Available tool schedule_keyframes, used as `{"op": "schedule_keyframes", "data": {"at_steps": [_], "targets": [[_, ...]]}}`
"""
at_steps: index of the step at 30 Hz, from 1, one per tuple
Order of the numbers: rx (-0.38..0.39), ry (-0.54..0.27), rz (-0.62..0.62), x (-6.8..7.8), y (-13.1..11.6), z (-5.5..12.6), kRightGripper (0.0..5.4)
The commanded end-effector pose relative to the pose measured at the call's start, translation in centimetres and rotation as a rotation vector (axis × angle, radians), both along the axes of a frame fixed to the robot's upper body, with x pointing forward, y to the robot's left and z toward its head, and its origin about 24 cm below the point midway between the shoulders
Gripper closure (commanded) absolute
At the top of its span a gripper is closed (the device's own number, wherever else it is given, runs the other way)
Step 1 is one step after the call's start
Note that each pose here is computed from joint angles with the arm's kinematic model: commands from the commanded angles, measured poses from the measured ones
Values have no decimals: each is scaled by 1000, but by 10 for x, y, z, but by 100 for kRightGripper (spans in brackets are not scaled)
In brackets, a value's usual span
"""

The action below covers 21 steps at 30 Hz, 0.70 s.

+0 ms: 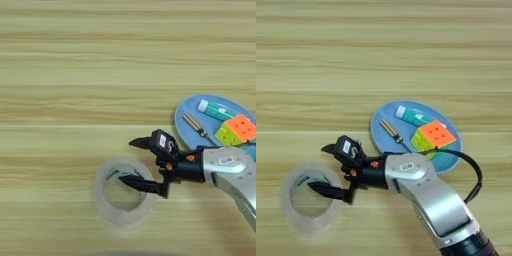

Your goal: Move the objects on the table

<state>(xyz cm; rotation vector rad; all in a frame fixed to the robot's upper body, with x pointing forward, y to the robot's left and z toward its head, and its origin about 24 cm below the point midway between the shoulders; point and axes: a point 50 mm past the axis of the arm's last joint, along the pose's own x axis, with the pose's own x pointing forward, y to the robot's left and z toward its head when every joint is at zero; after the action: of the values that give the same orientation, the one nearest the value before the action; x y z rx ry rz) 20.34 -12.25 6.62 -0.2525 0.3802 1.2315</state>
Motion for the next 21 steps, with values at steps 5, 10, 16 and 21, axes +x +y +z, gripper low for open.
{"op": "schedule_keyframes", "data": {"at_steps": [5,10,16,21], "targets": [[-9,-108,-2,10,2,14,190],[-18,-106,-2,10,2,12,240],[-33,-95,7,7,3,6,303],[-46,-88,10,5,3,1,358]]}}
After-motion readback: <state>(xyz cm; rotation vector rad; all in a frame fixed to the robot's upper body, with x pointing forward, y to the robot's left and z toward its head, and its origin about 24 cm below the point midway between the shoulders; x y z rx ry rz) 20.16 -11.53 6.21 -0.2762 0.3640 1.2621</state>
